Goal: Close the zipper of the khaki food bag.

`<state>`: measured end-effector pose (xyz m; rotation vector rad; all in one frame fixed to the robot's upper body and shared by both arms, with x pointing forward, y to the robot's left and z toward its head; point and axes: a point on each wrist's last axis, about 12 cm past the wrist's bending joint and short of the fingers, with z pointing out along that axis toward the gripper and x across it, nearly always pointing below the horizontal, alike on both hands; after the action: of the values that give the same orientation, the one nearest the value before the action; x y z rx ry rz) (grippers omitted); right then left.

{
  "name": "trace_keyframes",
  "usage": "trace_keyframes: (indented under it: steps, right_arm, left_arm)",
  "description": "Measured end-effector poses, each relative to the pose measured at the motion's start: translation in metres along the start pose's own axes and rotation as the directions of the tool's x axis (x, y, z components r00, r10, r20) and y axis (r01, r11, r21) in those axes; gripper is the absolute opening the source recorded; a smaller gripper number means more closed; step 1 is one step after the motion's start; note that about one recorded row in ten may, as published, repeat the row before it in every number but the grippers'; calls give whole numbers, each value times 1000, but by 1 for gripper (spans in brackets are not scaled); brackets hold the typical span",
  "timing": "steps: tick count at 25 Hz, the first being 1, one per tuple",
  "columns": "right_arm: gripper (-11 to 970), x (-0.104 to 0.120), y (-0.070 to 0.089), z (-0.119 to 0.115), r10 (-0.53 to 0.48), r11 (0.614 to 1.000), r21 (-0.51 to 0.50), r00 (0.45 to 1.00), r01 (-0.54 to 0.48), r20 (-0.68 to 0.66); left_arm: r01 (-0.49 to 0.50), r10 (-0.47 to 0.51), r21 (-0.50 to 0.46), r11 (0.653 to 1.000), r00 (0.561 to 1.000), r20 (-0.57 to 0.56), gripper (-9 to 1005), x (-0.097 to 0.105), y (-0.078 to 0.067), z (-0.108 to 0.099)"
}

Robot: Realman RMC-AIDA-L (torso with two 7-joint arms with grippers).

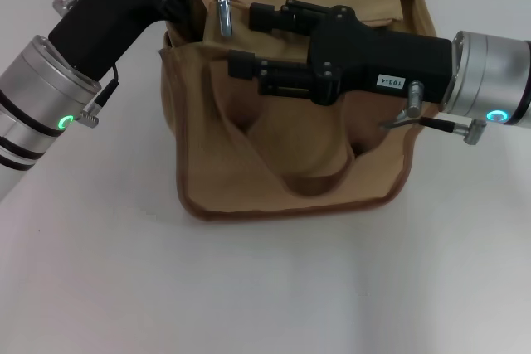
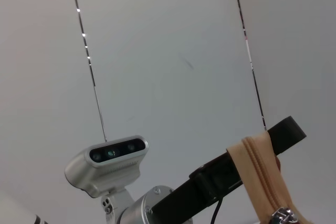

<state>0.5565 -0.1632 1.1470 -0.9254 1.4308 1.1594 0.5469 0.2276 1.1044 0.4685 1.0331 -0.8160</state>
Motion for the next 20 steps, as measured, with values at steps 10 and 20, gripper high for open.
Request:
trace_keyframes:
  steps: [10,20]
  right_arm:
    - [772,-2,-4,14,24,999,-24,1000,-24,-17]
    - [772,0,-7,23,53,998,-39,998,-54,-39]
  left_arm:
    - [4,-4,6,1000,1000,0,5,0,-1,1]
    - [1,-1,9,1000,1000,0,6,0,-1,2]
